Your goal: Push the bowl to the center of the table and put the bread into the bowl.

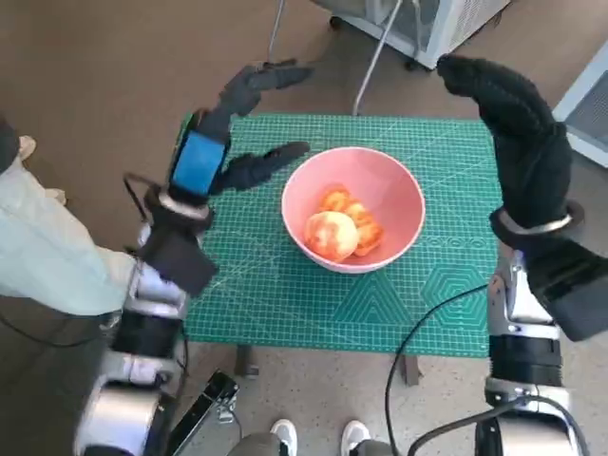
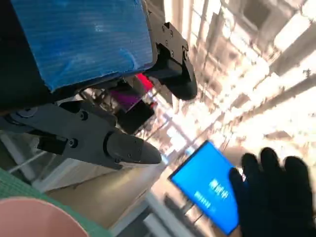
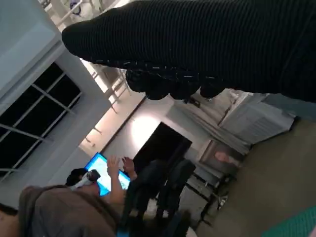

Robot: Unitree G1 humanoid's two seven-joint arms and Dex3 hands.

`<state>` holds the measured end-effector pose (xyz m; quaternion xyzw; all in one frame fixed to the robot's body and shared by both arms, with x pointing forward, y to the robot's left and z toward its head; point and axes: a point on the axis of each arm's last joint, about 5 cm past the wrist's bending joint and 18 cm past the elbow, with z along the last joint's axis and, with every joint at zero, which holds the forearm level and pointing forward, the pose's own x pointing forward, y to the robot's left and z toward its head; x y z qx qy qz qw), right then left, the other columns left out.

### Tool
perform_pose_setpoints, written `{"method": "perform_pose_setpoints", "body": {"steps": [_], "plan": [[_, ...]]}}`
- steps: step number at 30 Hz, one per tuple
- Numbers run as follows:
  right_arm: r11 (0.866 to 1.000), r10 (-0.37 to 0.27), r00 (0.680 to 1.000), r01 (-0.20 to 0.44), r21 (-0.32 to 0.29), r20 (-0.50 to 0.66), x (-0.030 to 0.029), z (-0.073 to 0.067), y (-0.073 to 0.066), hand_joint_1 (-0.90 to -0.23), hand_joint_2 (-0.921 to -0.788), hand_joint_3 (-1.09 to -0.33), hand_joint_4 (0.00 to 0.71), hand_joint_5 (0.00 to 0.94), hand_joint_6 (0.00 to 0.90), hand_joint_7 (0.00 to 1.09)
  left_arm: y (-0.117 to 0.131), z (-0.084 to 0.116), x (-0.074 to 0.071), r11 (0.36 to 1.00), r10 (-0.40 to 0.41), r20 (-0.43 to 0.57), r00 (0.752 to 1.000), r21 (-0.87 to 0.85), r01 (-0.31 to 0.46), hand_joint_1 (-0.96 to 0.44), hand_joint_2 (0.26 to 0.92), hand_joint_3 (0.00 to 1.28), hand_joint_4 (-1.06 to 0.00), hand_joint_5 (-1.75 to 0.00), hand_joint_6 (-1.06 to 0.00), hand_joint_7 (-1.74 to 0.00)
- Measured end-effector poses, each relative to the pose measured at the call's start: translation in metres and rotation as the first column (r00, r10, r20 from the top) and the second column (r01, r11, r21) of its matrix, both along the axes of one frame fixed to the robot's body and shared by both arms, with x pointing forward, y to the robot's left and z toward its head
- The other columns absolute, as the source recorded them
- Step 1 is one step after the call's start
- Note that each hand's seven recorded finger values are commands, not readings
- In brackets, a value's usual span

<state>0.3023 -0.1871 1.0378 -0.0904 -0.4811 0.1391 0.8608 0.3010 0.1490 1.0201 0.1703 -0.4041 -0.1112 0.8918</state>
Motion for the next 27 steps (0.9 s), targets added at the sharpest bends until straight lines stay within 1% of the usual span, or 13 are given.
{"method": "perform_pose_setpoints", "body": {"steps": [8, 21, 27], "plan": [[1.0, -0.022, 1.0, 0.022, 0.013, -0.001, 0.0002, -0.001, 0.004, -0.642, -0.921, -0.783, 0.235, 0.021, -0.001, 0.6, 0.008, -0.008, -0.01, 0.998, 0.016, -0.034, 0.999, -0.065, -0.018, -0.32, 0.921, 0.08, -0.41, -0.11, -0.18, -0.65], [0.999, -0.03, 1.0, 0.03, 0.022, 0.004, 0.0006, -0.001, 0.006, -0.643, -0.921, -0.783, 0.242, 0.022, -0.001, 0.61, 0.011, -0.01, -0.014, 0.996, -0.013, -0.045, 0.999, -0.088, 0.009, -0.3, 0.921, 0.1, -0.38, -0.09, -0.12, -0.63], [0.999, -0.032, 0.999, 0.032, 0.019, 0.01, 0.0014, -0.001, 0.008, -0.629, -0.921, -0.786, 0.243, 0.022, -0.001, 0.61, 0.01, -0.012, -0.016, 0.995, -0.024, -0.051, 0.998, -0.098, 0.019, -0.3, 0.921, 0.1, -0.38, -0.08, -0.11, -0.63]]}}
